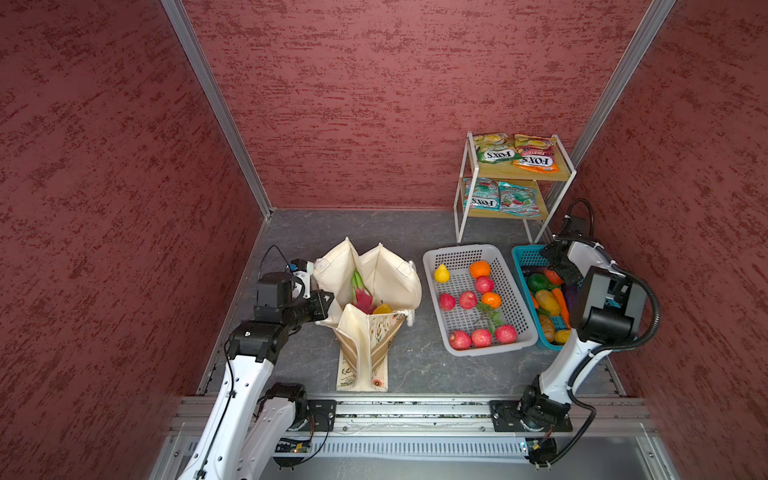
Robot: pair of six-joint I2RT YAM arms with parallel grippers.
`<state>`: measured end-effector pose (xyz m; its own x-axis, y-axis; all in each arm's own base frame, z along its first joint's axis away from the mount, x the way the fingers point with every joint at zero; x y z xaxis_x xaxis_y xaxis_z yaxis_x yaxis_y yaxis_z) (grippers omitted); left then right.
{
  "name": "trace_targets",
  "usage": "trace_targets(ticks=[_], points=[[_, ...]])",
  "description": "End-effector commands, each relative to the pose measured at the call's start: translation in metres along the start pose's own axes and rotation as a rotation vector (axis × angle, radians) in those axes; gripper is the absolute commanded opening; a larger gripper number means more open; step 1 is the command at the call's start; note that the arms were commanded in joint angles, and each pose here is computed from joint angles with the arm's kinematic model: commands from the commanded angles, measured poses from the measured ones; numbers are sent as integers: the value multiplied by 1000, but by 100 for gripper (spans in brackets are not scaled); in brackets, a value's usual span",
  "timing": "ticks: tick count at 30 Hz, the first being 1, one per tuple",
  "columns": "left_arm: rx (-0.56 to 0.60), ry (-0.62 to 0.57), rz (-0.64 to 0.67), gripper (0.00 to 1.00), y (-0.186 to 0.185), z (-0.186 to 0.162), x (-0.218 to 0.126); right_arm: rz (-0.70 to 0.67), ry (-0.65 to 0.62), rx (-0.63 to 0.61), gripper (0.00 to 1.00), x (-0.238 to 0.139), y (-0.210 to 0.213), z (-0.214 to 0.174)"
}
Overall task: Place the food into the grocery bag and tie it
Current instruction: 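Lower the right gripper onto the red tomato and grasp it, then lift the red tomato with the right gripper and carry it toward the bag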
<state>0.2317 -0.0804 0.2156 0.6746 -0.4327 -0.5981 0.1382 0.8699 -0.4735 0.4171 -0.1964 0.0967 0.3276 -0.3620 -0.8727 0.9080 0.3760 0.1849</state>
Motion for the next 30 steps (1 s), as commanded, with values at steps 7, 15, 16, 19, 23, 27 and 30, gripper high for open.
trace_targets(ticks=[7, 15, 16, 19, 23, 27, 30], points=[[-5, 12, 5, 13, 2, -3, 1, 75, 11, 33, 75, -6, 12, -1], [2, 1, 0, 13, 0, -2, -1, 165, 3, 52, 51, -43, 16, 3], [2, 0, 0, 13, 0, -2, -1, 178, 1, 54, 49, -50, 16, 3], [6, -5, -7, 13, -1, -2, -2, 232, -11, 63, 47, -82, 13, 4], [6, -6, -13, 13, -2, -3, -3, 346, -18, 66, 46, -135, 8, -4], [9, -10, -19, 13, -4, -2, -4, 518, 0, 19, 46, -196, 10, -36], [11, -13, -24, 13, -5, -2, -4, 644, 34, -67, 46, -237, 23, -77]])
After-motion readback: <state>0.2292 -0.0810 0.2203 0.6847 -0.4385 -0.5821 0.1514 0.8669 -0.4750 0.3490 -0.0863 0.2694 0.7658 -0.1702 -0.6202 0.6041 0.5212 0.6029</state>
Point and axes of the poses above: each gripper's point midway between its finger pads, its own x axis out along the fingers, its own y axis along the line the jaws close on, z = x × y, the point moved 1 cm from there along -x, back along the fingers, and after that the axes turned 2 degrees about x, right-handed, at the moved point
